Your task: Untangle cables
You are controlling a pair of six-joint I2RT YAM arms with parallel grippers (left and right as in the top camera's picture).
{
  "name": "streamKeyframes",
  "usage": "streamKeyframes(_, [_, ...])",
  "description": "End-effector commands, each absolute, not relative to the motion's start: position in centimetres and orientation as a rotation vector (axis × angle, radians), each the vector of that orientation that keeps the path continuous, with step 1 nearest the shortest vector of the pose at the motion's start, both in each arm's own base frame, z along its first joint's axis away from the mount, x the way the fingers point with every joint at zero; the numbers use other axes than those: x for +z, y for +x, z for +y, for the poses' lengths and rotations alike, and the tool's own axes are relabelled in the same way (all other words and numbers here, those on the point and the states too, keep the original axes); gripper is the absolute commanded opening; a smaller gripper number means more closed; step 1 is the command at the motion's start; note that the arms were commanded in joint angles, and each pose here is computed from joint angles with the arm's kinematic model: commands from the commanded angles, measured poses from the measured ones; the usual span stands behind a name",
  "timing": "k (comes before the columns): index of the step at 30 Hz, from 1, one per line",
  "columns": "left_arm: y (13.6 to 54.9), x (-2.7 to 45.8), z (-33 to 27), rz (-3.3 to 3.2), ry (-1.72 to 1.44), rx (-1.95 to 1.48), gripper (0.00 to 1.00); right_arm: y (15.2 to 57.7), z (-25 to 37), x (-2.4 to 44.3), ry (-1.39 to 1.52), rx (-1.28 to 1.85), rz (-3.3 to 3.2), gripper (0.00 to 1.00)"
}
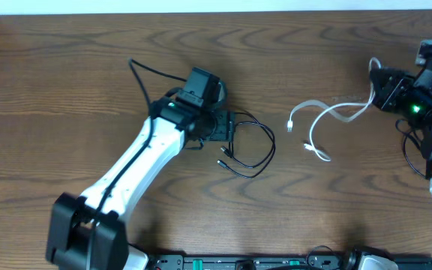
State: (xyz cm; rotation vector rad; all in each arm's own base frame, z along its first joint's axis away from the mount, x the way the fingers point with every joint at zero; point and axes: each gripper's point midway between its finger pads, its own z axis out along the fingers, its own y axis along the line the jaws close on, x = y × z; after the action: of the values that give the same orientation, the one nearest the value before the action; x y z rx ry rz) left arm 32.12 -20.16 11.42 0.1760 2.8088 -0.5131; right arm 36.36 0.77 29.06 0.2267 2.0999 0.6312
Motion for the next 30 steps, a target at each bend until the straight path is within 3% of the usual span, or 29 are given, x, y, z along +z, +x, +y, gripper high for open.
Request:
streamKeyframes(1, [31.9, 9.2, -20.9, 2.859, 0.215, -0.505, 0.72, 36.5, 0.2, 28.0, 0.166, 0.548, 2.144, 0.01])
streamKeyframes(6, [31.2, 6.6, -22.1, 2.920, 0.251, -0.490, 0.68, 36.6, -1.2, 26.2, 0.207, 0.454, 2.204, 0.01])
streamKeyframes(14, [30.0, 5.4, -23.6, 2.951, 0.322, -0.480, 0.27, 36.9, -9.2, 22.7, 0.358, -0.118, 2.295, 0.01])
streamKeyframes(19, [29.8, 5.3, -23.6, 2.958, 0.327, -0.477, 0.12, 35.1, -16.7, 23.0, 0.587, -0.619, 2.227, 0.01])
streamKeyframes(22, [29.7, 5.3, -23.6, 2.960, 0.327, -0.476, 0.11, 33.7, -19.9, 24.1, 0.752, -0.790, 2.120, 0.01])
streamKeyframes(30, [29.7, 5.3, -23.6, 2.962, 0.327, -0.475, 0.11, 31.3, -23.9, 24.1, 1.083, -0.752, 1.947, 0.01])
